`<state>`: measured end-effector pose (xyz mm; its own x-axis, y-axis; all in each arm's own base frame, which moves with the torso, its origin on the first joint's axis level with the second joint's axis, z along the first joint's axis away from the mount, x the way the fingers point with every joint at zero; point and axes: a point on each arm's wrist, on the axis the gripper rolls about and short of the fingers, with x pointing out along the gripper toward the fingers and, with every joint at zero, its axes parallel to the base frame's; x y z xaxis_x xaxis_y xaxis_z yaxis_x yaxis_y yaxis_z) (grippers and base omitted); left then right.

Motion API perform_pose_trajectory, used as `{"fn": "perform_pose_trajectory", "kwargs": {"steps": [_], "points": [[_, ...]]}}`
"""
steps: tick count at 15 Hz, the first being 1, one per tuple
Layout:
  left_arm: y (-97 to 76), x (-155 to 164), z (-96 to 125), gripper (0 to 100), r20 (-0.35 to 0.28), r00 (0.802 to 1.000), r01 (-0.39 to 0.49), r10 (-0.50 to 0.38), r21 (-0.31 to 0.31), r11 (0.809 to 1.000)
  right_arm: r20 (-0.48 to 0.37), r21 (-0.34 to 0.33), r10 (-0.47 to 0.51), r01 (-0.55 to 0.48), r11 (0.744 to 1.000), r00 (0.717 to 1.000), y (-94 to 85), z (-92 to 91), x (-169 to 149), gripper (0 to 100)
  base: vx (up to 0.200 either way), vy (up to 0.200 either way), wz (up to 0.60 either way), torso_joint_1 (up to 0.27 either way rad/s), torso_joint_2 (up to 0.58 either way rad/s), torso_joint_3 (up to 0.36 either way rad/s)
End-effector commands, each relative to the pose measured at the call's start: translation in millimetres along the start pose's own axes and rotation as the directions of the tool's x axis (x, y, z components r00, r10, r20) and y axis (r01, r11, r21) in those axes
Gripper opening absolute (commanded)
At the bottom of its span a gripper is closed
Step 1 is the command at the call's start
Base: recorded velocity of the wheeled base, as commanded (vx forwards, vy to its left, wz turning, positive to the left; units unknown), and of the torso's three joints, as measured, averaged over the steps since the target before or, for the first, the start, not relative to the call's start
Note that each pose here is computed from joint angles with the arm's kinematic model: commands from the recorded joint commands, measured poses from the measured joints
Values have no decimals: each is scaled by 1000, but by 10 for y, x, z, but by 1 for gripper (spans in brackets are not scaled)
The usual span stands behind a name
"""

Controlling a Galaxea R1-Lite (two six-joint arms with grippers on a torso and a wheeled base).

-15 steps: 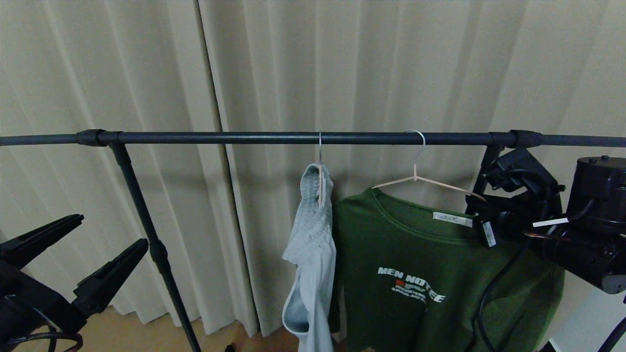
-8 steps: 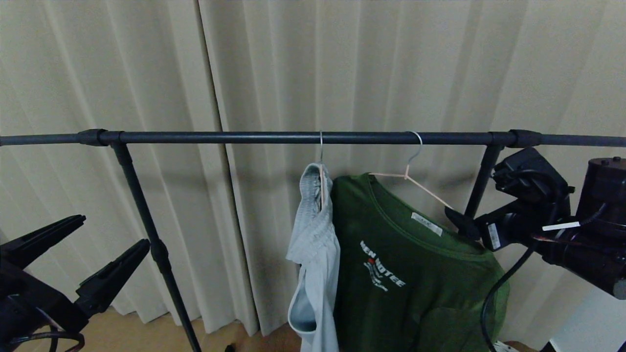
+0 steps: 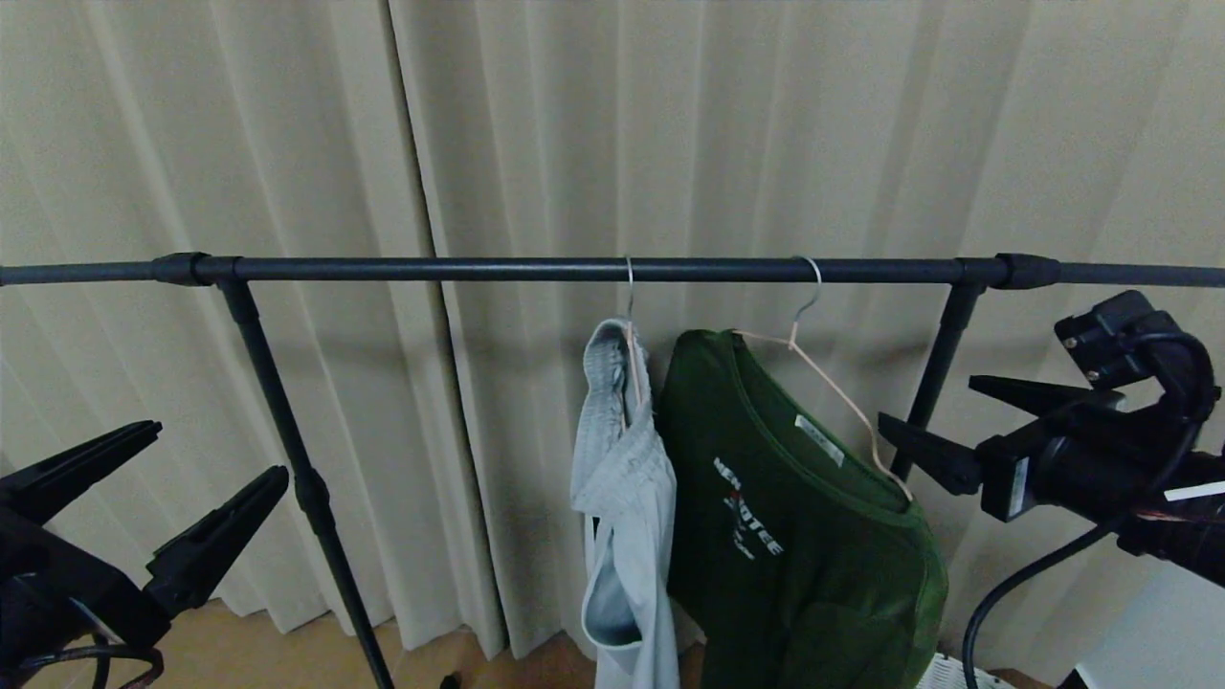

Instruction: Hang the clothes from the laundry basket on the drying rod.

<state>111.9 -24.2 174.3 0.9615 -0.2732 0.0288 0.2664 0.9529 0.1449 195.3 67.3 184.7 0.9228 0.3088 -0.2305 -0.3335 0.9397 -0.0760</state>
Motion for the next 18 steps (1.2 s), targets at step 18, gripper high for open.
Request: {"fn": "perform_pose_trajectory", "kwargs": {"steps": [18], "points": [[-271,-1331,-776,100,-118,983,-151,140,-91,984,-10,58,-145,146,988,989,5,-807,-1657,100,0,0,0,0,0,0]]}}
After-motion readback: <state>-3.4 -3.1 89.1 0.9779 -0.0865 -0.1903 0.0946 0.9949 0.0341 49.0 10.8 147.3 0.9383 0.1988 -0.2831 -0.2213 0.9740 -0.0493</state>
